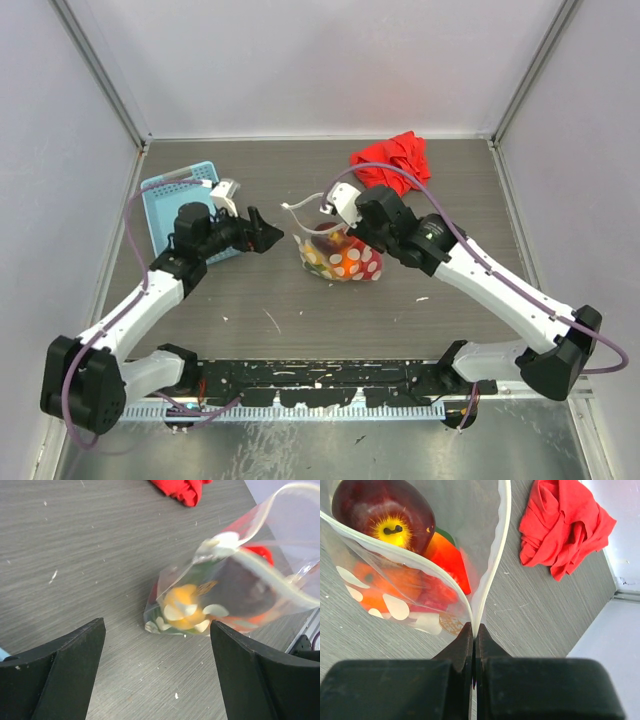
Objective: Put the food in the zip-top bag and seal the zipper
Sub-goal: Zip the zipper food storage bag at the center of the board.
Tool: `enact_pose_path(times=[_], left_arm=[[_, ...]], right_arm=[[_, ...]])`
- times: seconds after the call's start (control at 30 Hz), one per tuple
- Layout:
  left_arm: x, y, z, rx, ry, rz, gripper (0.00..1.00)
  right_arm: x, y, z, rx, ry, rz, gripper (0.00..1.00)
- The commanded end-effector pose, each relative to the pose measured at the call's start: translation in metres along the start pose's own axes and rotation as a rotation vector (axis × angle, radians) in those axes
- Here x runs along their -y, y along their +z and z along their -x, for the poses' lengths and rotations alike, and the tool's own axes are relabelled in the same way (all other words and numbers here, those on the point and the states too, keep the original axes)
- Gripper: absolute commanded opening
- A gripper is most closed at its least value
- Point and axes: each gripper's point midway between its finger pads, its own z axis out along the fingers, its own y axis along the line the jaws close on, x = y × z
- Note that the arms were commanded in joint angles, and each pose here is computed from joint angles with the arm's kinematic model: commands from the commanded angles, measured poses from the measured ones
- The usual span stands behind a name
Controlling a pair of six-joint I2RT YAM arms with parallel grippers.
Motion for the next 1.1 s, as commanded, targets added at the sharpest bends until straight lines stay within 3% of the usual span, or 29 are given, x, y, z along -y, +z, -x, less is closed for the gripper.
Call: enact_pose_path(times=[0.0, 0.27, 0.37, 0.67, 0.77, 0.93, 1.07], left_arm=[[0.018, 0.014, 0.023, 0.177, 0.082, -0.165, 0.87], [0.021, 0.044, 0.003, 0.144, 0.144, -0.323, 0.87], [0.023, 0.05, 0.004, 0.158, 0.206, -0.364, 0.9], [0.037, 0.063, 0.01, 0.12, 0.318, -0.508, 0.88], [0.036, 0.065, 0.007, 0.106, 0.321, -0.528, 0.8], [0.044, 0.065, 0.011, 0.124, 0.325, -0.586, 0.75], [0.047, 0.067, 0.011, 0.11, 0.305, -0.614, 0.56]], right_arm=[[0.015, -0.009, 0.014, 0.107, -0.004, -0.046, 0.01], [0.011, -0.008, 0.007, 0.113, -0.012, -0.04, 0.01], [0.012, -0.013, 0.007, 0.136, -0.009, -0.047, 0.01], [0.016, -0.016, 0.009, 0.152, -0.019, -0.065, 0.01], [0.016, -0.013, 0.007, 0.142, -0.023, -0.069, 0.01], [0.015, -0.01, 0.005, 0.137, -0.025, -0.074, 0.01], [0.017, -0.01, 0.002, 0.134, -0.024, -0.088, 0.01]])
